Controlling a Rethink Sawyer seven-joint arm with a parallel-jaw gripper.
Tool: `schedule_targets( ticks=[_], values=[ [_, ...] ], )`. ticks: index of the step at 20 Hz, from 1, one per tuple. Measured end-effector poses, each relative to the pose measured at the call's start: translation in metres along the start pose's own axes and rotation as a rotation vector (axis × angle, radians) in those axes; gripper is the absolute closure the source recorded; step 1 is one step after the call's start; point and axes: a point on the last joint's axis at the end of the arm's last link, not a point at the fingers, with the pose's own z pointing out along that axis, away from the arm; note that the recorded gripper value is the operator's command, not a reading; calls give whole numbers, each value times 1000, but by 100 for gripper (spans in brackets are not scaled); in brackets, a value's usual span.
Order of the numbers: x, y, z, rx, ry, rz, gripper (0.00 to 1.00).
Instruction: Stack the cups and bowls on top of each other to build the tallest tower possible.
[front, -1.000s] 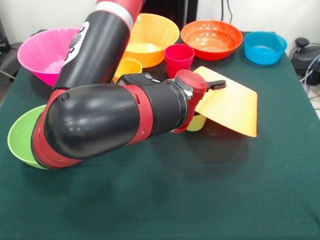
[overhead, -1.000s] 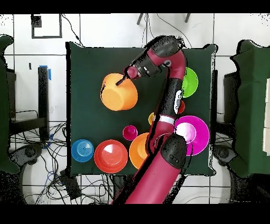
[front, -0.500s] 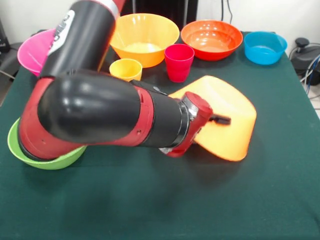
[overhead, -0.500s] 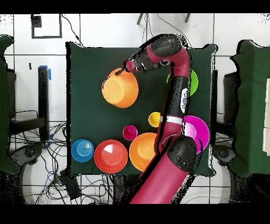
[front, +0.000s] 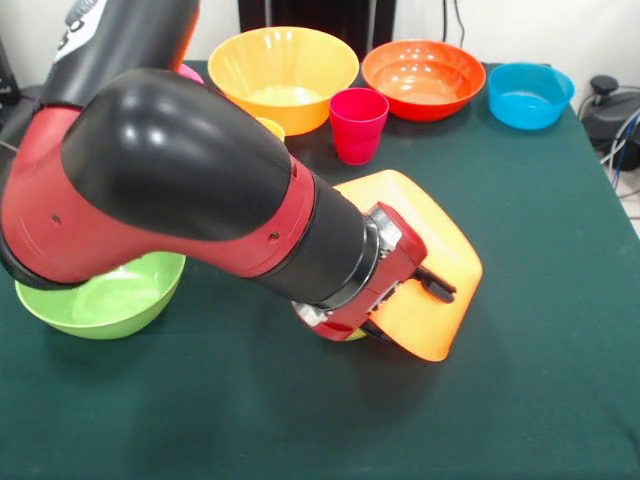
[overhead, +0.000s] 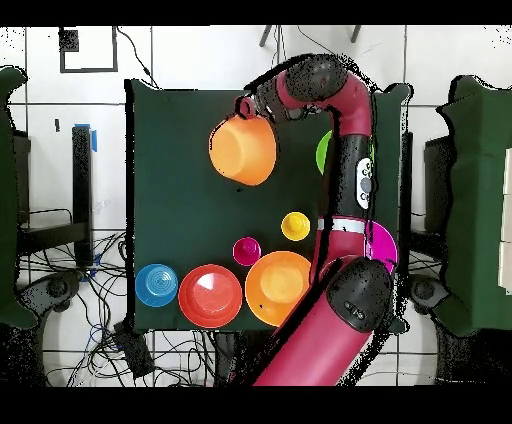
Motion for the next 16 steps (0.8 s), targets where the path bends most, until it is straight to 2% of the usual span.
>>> schedule_targets(
  ticks=[1,7,12,16],
  values=[
    [1,-1,-4,18,8,-1,0],
    [3,-2,-9,46,26,0,0],
    [4,-1,-5,42,43,4,0],
    [8,0,-1,20,81,15,0]
  ],
)
